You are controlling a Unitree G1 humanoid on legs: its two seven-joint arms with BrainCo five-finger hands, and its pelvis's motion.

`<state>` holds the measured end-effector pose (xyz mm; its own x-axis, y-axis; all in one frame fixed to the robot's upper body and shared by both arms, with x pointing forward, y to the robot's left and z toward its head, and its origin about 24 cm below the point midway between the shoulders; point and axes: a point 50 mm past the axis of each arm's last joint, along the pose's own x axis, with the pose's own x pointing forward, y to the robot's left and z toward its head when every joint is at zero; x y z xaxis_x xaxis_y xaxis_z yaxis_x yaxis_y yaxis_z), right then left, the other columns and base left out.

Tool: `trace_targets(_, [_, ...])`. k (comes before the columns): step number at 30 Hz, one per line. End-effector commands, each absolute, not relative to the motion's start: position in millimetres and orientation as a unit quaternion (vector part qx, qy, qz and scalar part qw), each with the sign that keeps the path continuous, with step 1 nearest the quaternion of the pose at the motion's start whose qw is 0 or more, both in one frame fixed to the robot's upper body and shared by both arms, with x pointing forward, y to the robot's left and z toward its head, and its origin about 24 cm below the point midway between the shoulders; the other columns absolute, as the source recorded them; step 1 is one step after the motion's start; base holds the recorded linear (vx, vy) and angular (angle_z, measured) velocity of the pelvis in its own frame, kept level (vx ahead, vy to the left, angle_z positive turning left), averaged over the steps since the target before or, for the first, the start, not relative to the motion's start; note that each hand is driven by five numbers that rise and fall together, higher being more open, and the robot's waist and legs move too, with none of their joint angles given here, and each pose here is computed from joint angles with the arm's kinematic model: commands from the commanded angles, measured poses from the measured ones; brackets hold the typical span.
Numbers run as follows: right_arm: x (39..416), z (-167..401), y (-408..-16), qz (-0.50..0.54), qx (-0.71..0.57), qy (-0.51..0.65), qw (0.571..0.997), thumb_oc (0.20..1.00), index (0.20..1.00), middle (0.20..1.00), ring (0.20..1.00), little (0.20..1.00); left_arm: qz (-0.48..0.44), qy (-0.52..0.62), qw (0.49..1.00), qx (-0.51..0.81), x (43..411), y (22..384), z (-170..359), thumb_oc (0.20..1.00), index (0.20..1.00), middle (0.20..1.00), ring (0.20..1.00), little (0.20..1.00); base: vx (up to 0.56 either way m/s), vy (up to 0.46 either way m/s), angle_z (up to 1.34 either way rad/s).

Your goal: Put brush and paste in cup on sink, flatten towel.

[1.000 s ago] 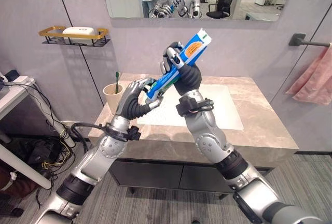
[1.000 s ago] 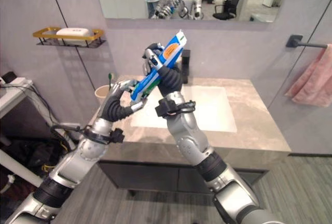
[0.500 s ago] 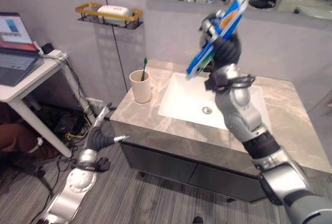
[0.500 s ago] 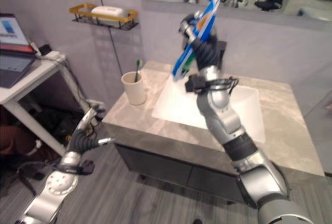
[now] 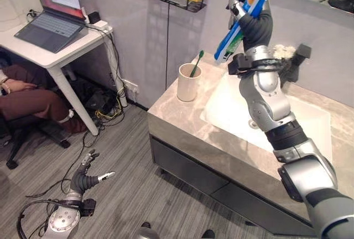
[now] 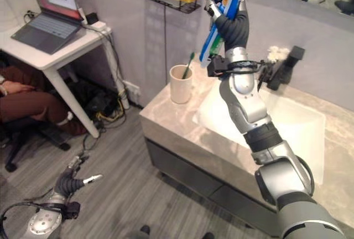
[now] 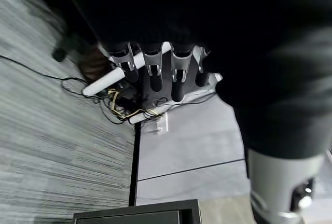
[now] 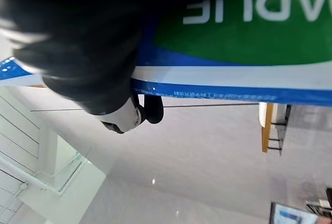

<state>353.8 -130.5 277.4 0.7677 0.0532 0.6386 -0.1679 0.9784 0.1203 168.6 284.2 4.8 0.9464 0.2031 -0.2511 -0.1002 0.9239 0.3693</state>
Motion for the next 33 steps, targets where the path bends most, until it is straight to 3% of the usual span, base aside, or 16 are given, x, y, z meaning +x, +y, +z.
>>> trace_targets(1, [339.8,341.8,-142.5,0.039,0.079,-0.443,0.892,0.2,0.2,0.2,0.2,0.2,0.032,0.103,0.975,0.192,182.4,277.7,23.8,1.0,1.0,1.0,1.0,1.0,0.01,0.01,0.24])
trace_targets(16, [347.1,352.1,-160.2,-0.032,0.093,-0.45,0.887,0.2,0.2,0.2,0.2,0.2,-0.013,0.094,0.974,0.205,191.8,265.0,26.5,1.0,1.0,1.0,1.0,1.0,0.01,0.013,0.12])
trace_targets(33, [355.4,345.2,-159.7,-0.042,0.081,-0.425,0.9,0.2,0.2,0.2,0.2,0.2,-0.021,0.073,0.976,0.206,194.7,259.8,35.2,1.0,1.0,1.0,1.0,1.0,0.01,0.01,0.05])
